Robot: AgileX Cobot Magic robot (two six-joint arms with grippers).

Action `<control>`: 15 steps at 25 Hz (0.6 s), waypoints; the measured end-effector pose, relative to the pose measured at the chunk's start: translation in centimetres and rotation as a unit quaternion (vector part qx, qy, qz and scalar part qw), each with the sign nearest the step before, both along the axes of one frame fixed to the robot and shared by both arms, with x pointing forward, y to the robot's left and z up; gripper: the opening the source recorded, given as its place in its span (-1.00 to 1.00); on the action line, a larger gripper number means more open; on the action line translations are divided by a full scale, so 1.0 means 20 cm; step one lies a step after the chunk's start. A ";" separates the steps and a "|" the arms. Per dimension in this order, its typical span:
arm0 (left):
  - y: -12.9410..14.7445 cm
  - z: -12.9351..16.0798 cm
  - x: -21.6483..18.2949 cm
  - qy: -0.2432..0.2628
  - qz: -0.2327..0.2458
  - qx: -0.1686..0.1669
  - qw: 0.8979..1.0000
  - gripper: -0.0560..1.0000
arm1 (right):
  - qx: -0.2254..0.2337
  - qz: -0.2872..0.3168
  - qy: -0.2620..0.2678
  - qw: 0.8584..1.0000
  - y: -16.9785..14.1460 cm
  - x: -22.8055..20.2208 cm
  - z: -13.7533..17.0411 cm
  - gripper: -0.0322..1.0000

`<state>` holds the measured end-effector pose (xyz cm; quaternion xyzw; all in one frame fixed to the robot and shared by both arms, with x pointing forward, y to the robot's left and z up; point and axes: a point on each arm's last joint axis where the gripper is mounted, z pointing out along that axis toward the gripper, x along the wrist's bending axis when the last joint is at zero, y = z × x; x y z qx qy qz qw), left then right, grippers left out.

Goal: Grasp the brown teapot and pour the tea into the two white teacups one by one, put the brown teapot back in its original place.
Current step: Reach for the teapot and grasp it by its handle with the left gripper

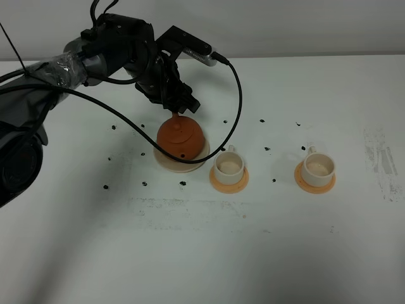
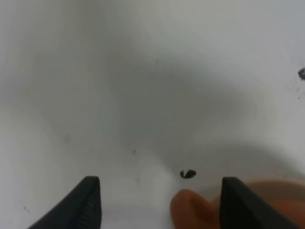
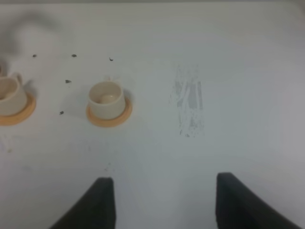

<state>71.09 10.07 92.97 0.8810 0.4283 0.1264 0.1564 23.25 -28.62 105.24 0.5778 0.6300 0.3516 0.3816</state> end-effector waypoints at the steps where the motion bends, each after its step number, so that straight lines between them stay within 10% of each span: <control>1: 0.00 0.00 0.00 0.002 -0.001 0.003 1.000 0.16 | 0.000 0.000 0.000 1.000 0.00 0.00 0.00 0.01; 15: 0.02 0.00 0.00 -0.004 -0.030 0.027 0.999 0.16 | 0.000 0.000 0.000 1.000 0.00 0.00 0.00 0.01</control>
